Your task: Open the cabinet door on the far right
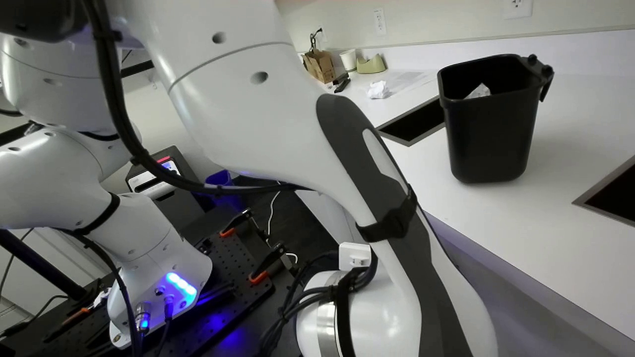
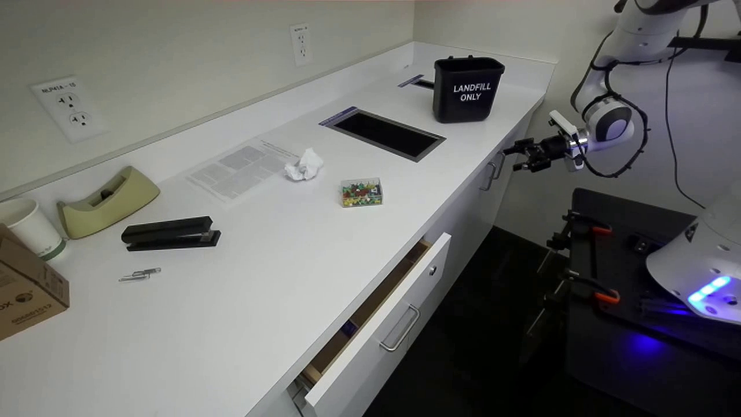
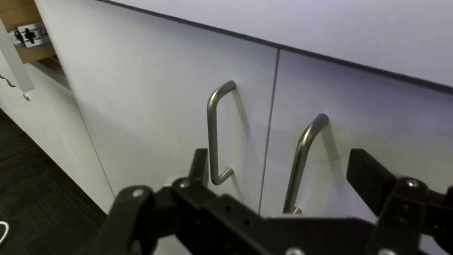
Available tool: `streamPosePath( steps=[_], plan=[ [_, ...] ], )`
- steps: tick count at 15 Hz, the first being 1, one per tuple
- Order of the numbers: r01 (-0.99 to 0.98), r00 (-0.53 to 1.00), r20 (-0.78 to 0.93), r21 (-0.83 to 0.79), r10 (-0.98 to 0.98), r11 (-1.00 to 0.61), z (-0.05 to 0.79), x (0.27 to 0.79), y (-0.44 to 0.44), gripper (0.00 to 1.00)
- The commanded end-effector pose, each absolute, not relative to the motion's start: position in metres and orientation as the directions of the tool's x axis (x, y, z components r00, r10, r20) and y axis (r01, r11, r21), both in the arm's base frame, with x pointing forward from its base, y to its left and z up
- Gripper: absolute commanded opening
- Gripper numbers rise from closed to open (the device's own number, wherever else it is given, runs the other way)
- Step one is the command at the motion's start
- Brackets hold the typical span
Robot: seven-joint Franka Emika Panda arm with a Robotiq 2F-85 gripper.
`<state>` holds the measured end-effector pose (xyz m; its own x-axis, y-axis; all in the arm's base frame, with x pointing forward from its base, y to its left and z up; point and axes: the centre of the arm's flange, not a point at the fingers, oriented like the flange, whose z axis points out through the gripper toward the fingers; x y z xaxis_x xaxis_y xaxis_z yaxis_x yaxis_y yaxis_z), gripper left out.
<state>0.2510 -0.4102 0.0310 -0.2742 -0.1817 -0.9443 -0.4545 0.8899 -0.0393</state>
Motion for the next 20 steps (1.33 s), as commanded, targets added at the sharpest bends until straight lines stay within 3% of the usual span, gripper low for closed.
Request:
streamPosePath(
  steps=[1, 2, 4, 12, 14, 20],
  plan=[
    [-0.414, -0.303, -0.942, -0.005, -0.144, 0.91, 0.029, 0.264, -0.409, 1.0],
    [-0.411, -0.309, -0.941, -0.001, -0.14, 0.912, 0.027, 0.266, -0.407, 0.75],
    [-0.409, -0.311, -0.94, 0.002, -0.138, 0.913, 0.023, 0.269, -0.404, 0.68],
    [-0.379, -0.312, -0.941, -0.006, -0.134, 0.925, 0.02, 0.269, -0.405, 0.05],
    [-0.352, -0.312, -0.94, -0.018, -0.136, 0.936, 0.022, 0.259, -0.411, 0.0],
    [-0.31, -0.316, -0.937, -0.046, -0.148, 0.95, 0.022, 0.213, -0.436, 0.02]
  ],
)
